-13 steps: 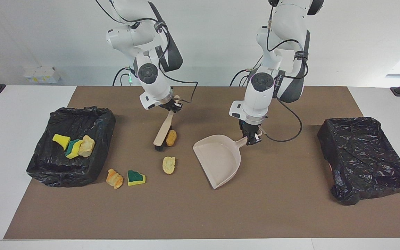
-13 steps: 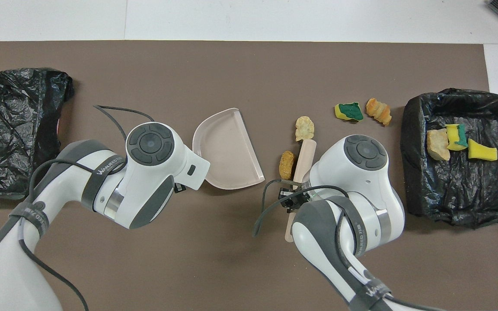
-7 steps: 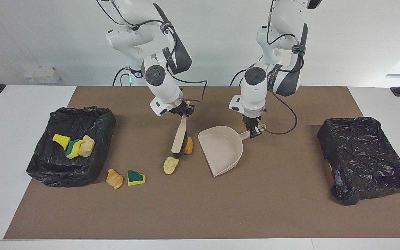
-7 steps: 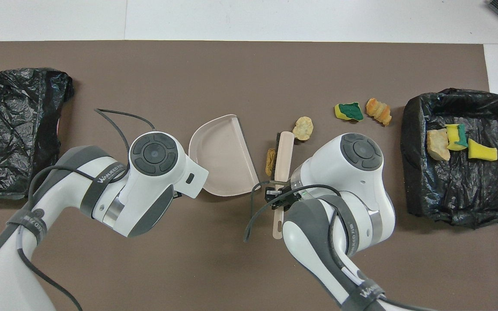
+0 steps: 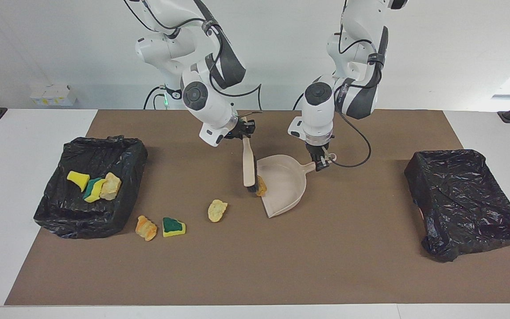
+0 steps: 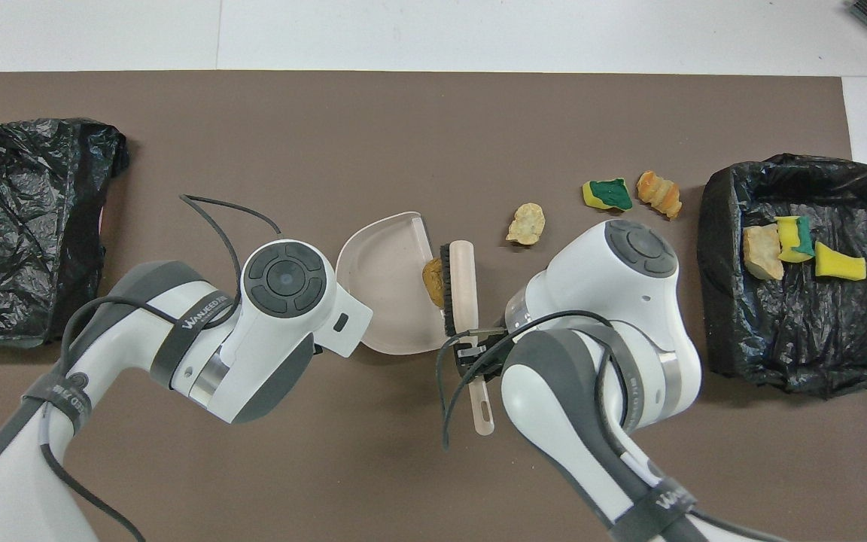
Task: Sweep and dump trash in bin
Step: 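Sweep the nearby sponge pieces toward the dustpan with the right gripper's brush, then move the brush with the right gripper beyond the far sponge pieces, then sweep the far sponge pieces toward the dustpan with the right gripper, then brush the gathered pieces into the dustpan with the right gripper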
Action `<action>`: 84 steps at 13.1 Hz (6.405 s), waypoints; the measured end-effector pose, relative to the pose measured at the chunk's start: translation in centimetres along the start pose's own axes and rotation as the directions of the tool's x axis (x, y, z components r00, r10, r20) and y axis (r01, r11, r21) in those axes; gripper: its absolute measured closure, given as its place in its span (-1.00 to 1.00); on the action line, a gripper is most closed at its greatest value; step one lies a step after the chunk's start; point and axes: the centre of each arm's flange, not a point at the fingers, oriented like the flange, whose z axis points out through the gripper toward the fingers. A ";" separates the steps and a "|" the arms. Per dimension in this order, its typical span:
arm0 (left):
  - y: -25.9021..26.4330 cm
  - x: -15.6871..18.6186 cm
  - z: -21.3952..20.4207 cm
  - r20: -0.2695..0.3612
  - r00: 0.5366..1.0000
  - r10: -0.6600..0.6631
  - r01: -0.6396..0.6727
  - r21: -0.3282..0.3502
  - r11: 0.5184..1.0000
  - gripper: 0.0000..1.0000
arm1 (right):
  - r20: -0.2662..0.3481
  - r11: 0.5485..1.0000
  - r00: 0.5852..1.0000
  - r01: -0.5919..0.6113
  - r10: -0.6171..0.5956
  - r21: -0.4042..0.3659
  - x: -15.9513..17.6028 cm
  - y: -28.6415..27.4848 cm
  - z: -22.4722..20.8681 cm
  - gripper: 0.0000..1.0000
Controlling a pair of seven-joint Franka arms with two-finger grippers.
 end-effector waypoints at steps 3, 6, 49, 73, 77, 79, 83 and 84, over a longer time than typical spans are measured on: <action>0.1 -0.1 0.2 0.004 1.000 -0.003 0.003 -0.004 1.000 0.35 | 0.025 0.990 0.999 -0.017 0.021 -0.139 -0.6 4.0 -4.2 0.50; 0.3 -0.2 0.2 0.005 1.000 -0.025 0.025 -0.004 1.000 0.35 | 0.009 0.950 0.999 -0.044 0.050 -0.308 -0.6 8.1 -5.0 0.50; 0.4 -0.4 0.2 0.008 0.998 -0.060 0.060 -0.004 0.998 0.35 | -0.003 0.863 0.993 0.105 -0.122 -0.495 4.9 7.9 -2.9 0.50; 0.4 -0.4 0.3 0.009 0.990 -0.144 0.144 -0.004 0.990 0.35 | 0.049 0.782 0.929 0.335 -0.366 -0.525 7.9 -0.6 6.7 0.50; 0.4 -0.5 0.3 0.009 0.989 -0.151 0.151 -0.005 0.989 0.35 | 0.048 0.836 0.936 0.334 -0.349 -0.435 4.7 -4.8 8.9 0.50; 0.4 -0.5 0.3 0.010 0.989 -0.151 0.151 -0.005 0.989 0.35 | 0.029 0.867 0.951 0.294 -0.309 -0.403 3.5 -7.1 9.8 0.50; 0.4 -0.5 0.3 0.010 0.989 -0.151 0.151 -0.005 0.989 0.35 | 0.014 0.892 0.969 0.232 -0.246 -0.388 2.1 -9.1 10.4 0.50; 0.4 -0.5 0.3 0.010 0.989 -0.149 0.149 -0.005 0.989 0.35 | 0.028 0.891 0.971 0.228 -0.236 -0.393 1.7 -8.9 10.1 0.50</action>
